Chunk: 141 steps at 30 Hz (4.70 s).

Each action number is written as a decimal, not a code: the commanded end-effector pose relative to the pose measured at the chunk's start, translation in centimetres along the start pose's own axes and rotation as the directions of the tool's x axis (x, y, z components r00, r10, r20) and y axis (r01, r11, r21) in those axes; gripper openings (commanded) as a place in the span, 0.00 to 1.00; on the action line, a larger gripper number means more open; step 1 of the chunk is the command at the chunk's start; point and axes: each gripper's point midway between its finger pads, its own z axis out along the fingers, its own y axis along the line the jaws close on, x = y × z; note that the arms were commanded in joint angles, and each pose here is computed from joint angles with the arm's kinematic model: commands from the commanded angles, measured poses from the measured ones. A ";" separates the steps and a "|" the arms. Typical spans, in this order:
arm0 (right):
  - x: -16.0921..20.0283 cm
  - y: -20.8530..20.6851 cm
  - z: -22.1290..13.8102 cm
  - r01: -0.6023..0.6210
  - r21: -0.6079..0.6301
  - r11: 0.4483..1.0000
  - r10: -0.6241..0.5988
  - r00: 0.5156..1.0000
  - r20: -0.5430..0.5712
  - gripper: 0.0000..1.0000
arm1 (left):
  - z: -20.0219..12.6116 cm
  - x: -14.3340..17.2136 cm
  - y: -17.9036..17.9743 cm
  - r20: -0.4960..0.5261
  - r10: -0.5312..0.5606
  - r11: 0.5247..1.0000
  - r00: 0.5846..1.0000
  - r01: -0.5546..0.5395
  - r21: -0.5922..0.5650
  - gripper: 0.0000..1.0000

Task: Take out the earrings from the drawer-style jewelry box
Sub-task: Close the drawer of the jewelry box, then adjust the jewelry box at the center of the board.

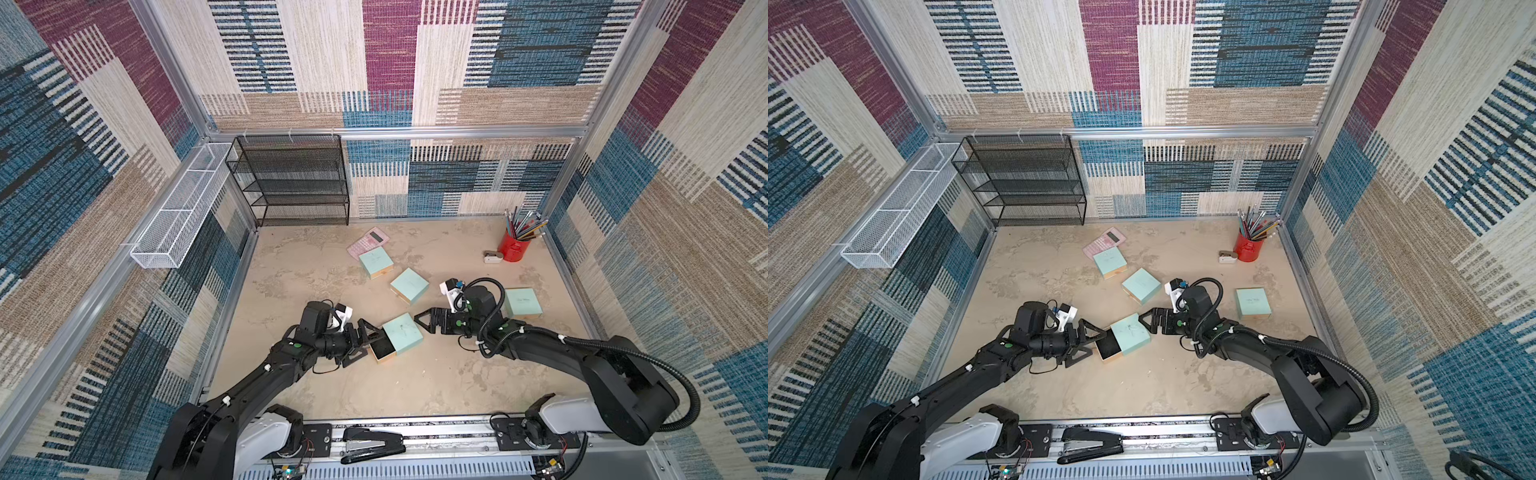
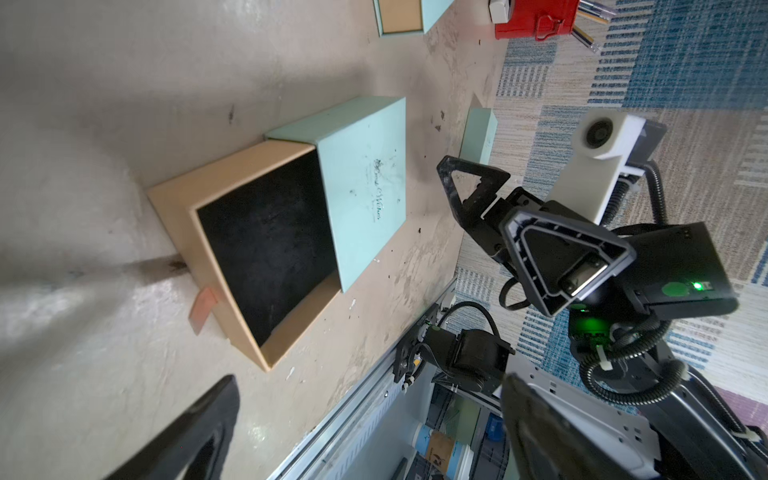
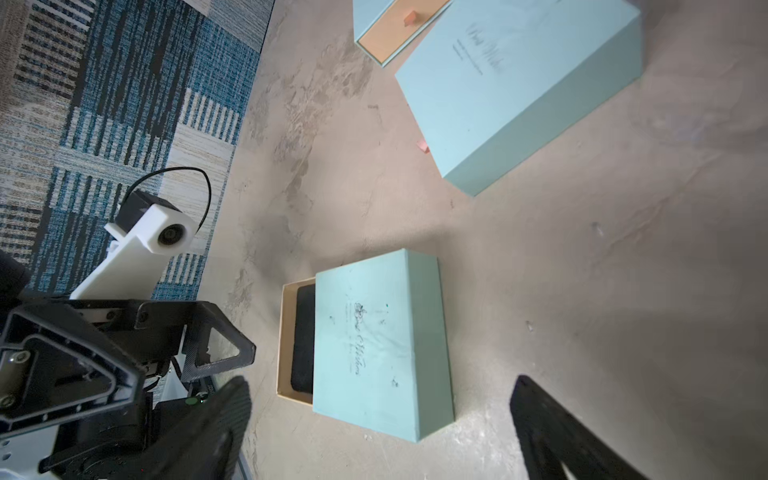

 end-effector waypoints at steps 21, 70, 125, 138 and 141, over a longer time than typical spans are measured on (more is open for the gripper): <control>1.5 3.3 3.9 -0.003 -0.175 0.985 -0.013 0.996 -0.091 0.99 | 3.8 -2.2 -1.0 0.047 0.023 0.993 0.999 -0.028 0.110 0.98; 9.2 2.3 0.8 -0.008 0.194 0.981 0.029 0.994 -0.106 0.03 | 3.4 -6.7 -5.9 -0.016 0.354 0.917 0.935 -0.350 -0.193 0.98; -2.2 -4.5 -3.5 0.017 0.490 0.872 -0.071 0.993 0.093 0.19 | 8.1 0.8 -4.7 -0.065 0.311 0.945 0.948 -0.316 -0.080 0.97; 0.7 0.5 -0.9 0.318 0.358 0.878 -0.262 0.945 -0.197 0.99 | -2.8 1.0 -7.3 0.013 0.489 0.867 0.872 -0.485 -0.116 0.99; 1.2 0.1 0.0 0.343 0.356 0.869 -0.273 0.933 -0.232 0.99 | -3.6 1.0 -7.6 0.007 0.515 0.850 0.857 -0.510 -0.130 0.98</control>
